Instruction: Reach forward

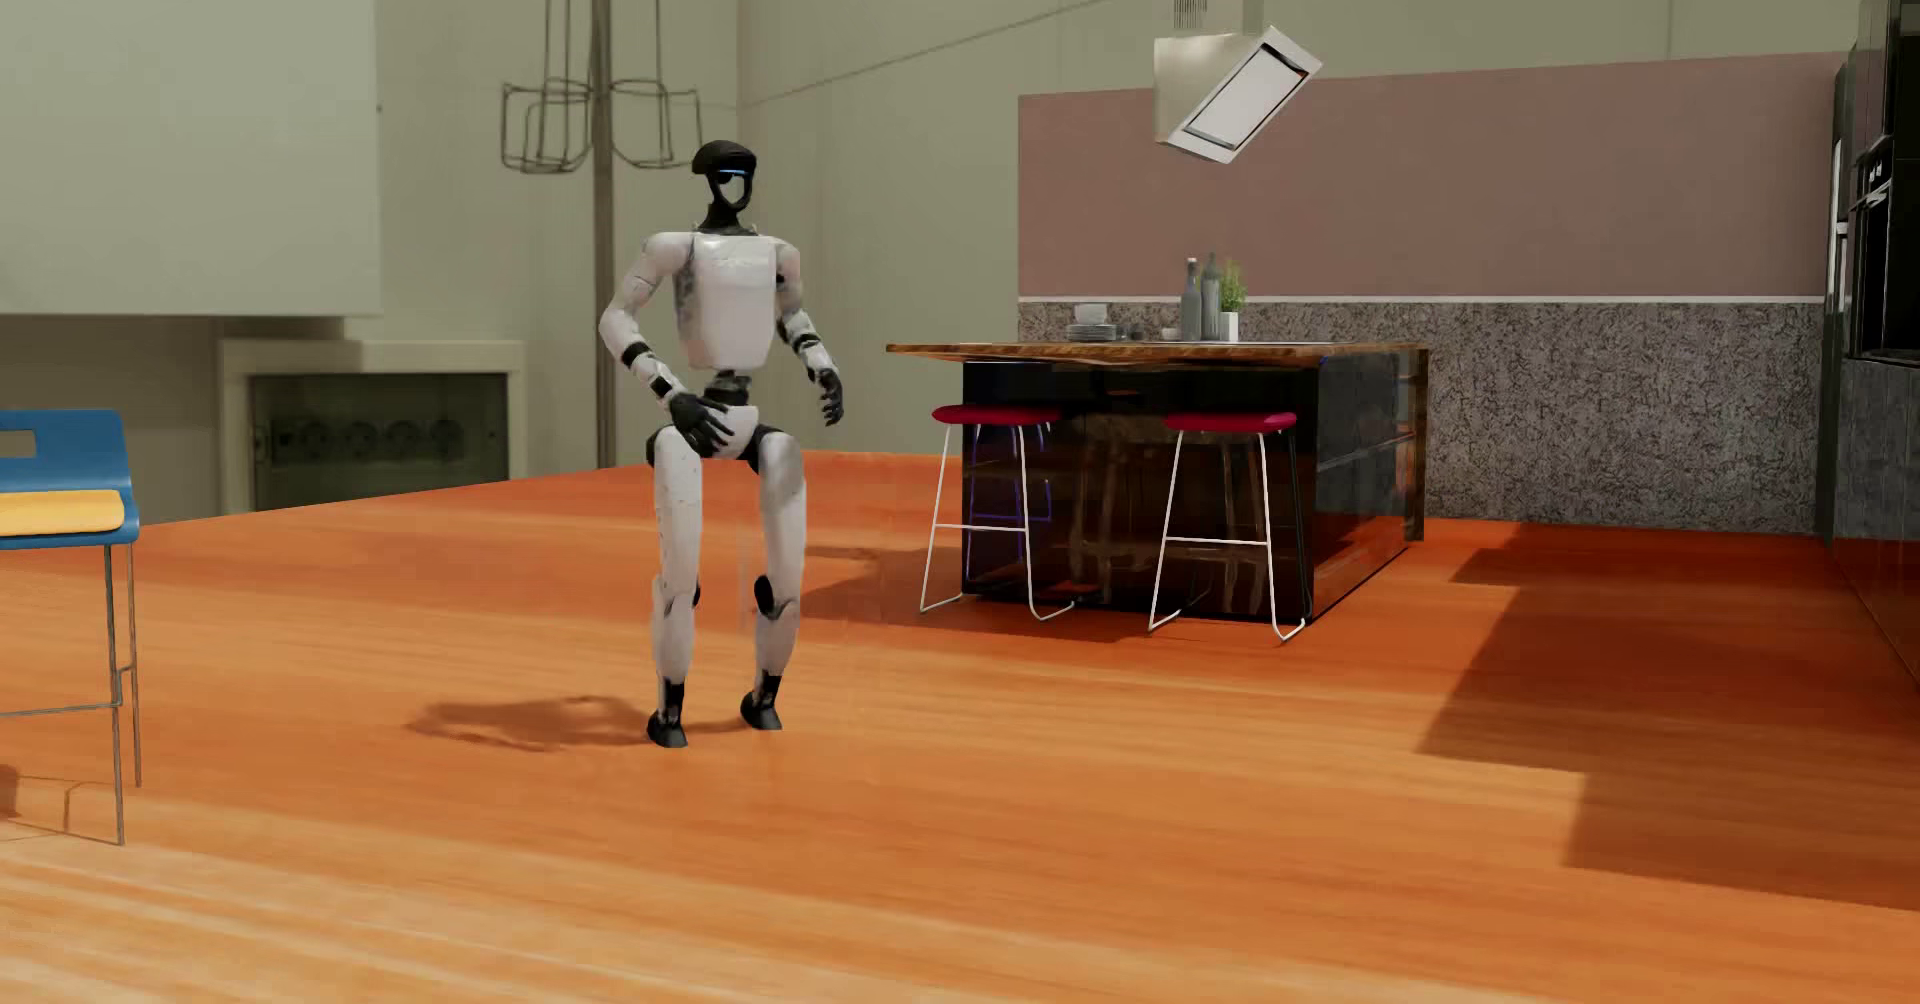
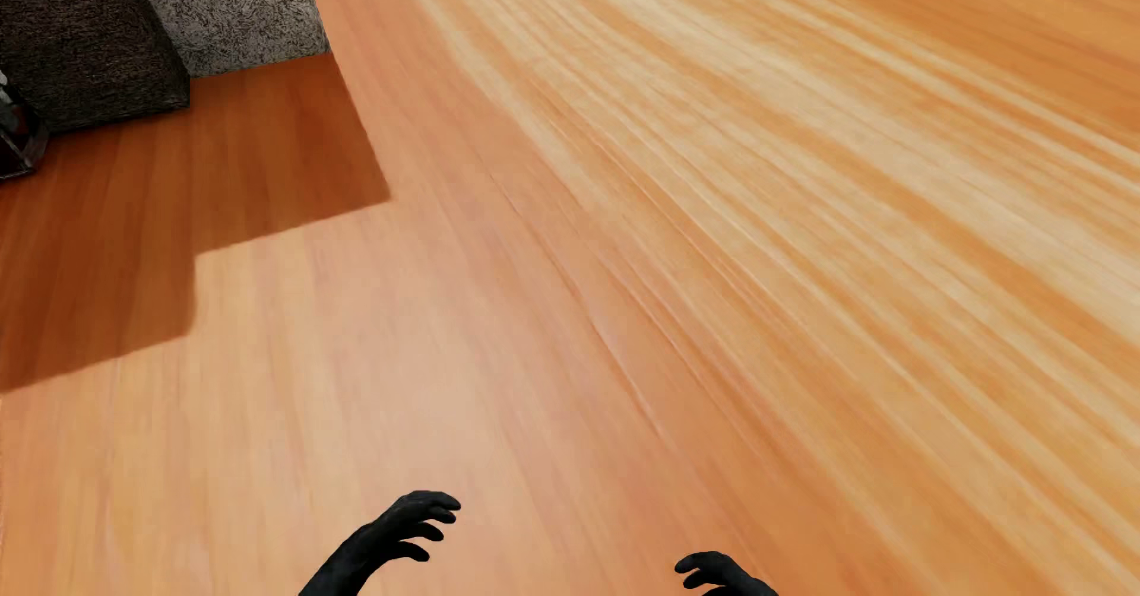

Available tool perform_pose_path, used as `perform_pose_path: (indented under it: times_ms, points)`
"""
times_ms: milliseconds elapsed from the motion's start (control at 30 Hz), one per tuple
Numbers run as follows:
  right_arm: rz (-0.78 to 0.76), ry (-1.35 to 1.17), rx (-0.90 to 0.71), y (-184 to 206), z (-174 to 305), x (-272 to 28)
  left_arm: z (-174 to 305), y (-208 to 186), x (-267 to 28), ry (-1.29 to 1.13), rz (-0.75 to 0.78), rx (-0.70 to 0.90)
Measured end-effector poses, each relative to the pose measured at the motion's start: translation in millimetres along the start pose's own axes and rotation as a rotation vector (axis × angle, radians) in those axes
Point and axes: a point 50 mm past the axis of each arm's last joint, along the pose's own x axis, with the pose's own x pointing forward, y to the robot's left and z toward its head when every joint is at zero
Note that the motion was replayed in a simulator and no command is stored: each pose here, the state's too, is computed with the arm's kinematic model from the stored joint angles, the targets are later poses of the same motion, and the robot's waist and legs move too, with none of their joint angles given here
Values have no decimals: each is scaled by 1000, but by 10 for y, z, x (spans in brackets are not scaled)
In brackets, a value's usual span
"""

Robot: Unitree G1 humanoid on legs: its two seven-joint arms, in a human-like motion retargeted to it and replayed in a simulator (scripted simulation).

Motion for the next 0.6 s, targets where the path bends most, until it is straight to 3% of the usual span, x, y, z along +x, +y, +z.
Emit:
perform_pose_path:
  times_ms: [133,233,333,400,467,500,600]
  points:
    - [30,269,35,166,-610,-80,665,472,63,-273,145,85]
    - [78,374,-18,202,-824,-106,1485,1040,318,-511,245,323]
    - [89,463,-118,24,-985,-122,2219,1533,642,-539,316,592]
    - [98,513,-211,-146,-1056,-129,2484,1940,826,-382,396,771]
    - [98,552,-302,-340,-1089,-134,2431,2508,835,-76,531,915]
    - [94,563,-338,-428,-1087,-126,2319,2782,735,95,598,979]
    - [75,602,-373,-569,-1129,-166,2218,3371,214,327,828,902]
